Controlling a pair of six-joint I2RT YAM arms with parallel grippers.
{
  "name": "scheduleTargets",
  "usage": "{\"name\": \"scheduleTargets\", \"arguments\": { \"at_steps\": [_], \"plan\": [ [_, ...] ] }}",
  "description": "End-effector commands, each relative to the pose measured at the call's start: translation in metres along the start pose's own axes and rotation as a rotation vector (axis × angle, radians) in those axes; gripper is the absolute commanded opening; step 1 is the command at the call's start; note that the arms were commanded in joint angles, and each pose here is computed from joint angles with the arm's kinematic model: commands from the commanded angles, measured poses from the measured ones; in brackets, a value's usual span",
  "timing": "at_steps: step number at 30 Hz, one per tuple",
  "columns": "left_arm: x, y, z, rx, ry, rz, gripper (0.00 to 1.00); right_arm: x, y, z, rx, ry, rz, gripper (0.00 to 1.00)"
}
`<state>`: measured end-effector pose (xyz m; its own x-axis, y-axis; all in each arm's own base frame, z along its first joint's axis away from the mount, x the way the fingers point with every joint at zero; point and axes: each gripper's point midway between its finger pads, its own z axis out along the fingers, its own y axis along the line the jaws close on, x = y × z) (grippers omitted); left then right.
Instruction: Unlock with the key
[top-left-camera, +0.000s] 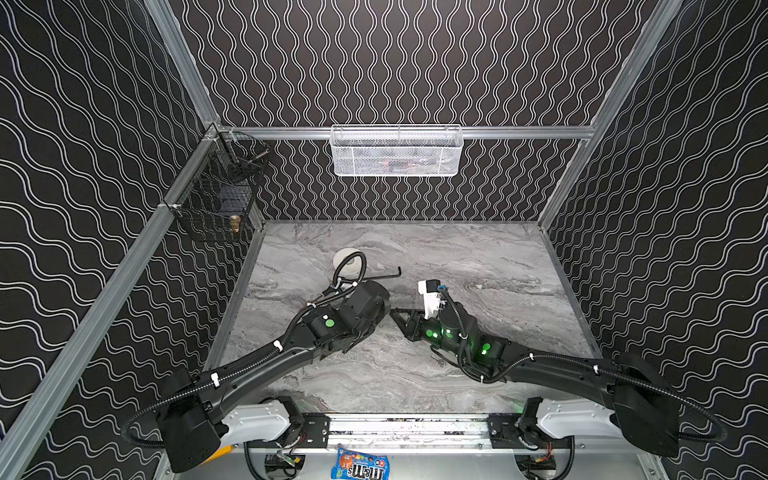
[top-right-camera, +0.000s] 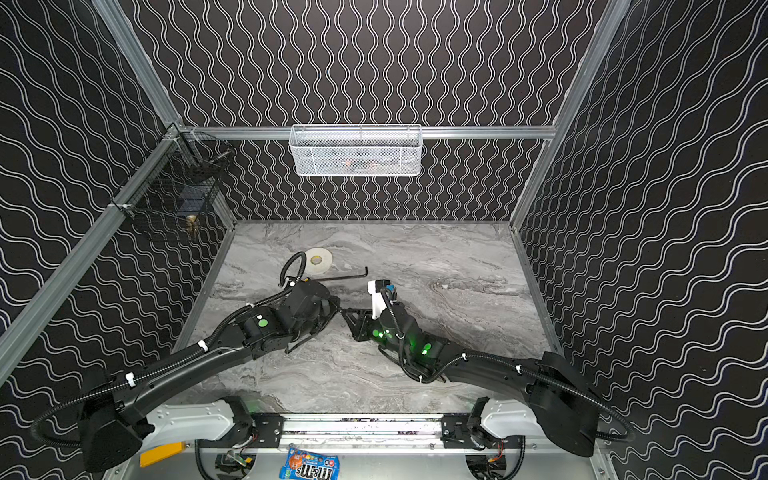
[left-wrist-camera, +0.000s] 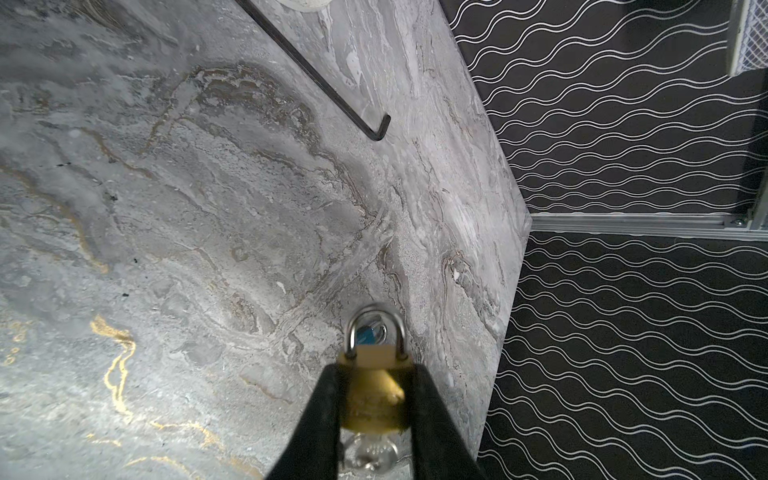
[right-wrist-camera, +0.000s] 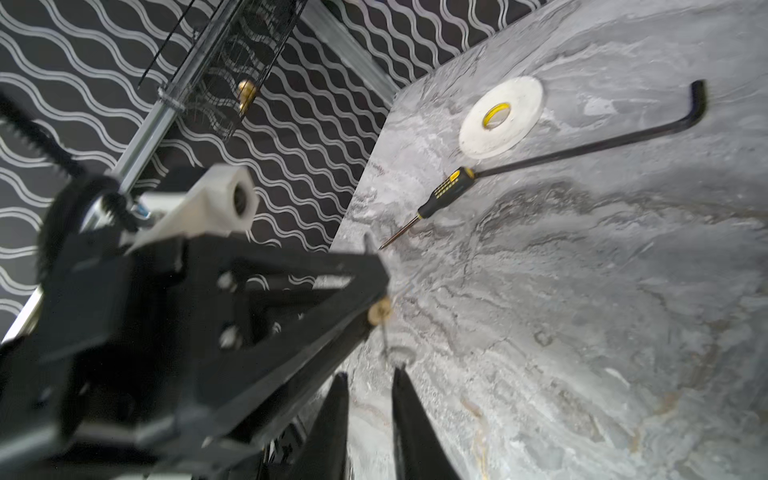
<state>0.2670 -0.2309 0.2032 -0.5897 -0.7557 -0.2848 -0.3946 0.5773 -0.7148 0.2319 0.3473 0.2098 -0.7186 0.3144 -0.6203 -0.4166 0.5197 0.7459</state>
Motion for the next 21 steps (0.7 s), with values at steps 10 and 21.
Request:
{"name": "scheduleTargets", "arguments": {
  "at_steps": [10, 21],
  "plan": [
    [0.001, -0.009, 0.002, 0.023, 0.004, 0.011, 0.0, -0.001, 0.016, 0.011, -0.078, 0.021, 0.028, 0.13],
    [-0.001, -0.01, -0.001, 0.029, -0.003, 0.012, 0.0, -0.006, 0.001, 0.001, -0.006, -0.016, 0.03, 0.15]
  ]
}}
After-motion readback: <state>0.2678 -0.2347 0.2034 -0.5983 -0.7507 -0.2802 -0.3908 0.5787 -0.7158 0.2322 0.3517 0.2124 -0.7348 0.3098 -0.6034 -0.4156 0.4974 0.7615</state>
